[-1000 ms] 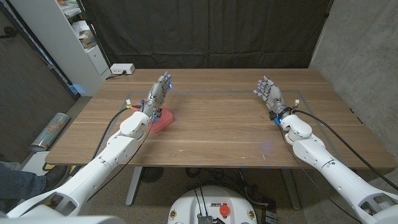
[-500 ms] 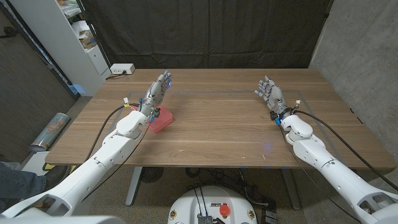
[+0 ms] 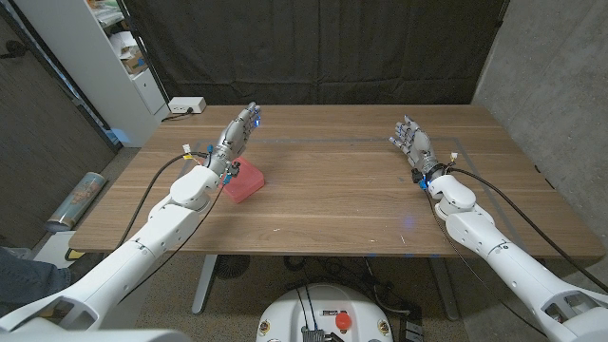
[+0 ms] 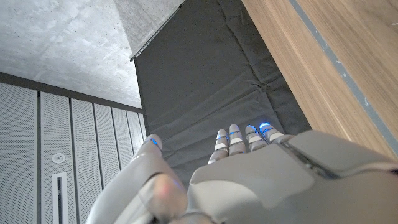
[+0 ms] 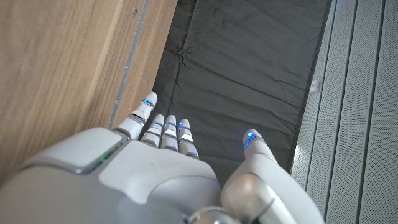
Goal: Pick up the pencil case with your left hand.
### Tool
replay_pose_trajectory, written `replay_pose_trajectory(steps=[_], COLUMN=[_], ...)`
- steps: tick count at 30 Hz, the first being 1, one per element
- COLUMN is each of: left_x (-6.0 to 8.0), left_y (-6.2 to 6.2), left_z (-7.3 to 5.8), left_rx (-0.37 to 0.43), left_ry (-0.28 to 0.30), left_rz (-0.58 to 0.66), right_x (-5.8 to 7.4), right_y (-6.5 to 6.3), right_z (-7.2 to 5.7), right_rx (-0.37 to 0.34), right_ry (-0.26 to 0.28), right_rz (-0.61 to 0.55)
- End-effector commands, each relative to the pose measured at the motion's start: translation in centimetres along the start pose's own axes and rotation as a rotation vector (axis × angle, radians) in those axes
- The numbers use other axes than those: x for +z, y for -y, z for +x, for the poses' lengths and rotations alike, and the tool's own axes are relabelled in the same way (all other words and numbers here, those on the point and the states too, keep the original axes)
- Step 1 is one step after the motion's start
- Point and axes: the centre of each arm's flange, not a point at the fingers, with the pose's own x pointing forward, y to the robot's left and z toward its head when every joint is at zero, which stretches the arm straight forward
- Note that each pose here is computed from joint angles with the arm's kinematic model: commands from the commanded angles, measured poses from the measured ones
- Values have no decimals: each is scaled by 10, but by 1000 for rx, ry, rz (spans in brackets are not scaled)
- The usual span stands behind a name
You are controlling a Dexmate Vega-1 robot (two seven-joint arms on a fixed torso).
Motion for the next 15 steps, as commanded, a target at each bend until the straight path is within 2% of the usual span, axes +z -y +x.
replay_pose_trajectory(steps=[1, 8, 15], left_x=[7, 12, 18], left_y=[-6, -7, -8], left_z=[-10, -19, -28], left_rx=[-17, -21, -23], left_ry=[35, 28, 52], left_rz=[32, 72, 84], right_x=[9, 9, 11], right_y=[-1, -1, 0], right_z=[1, -1, -5], right_rx=[-19, -17, -29], right_ry=[9, 10, 14], right_rz=[-23, -33, -33])
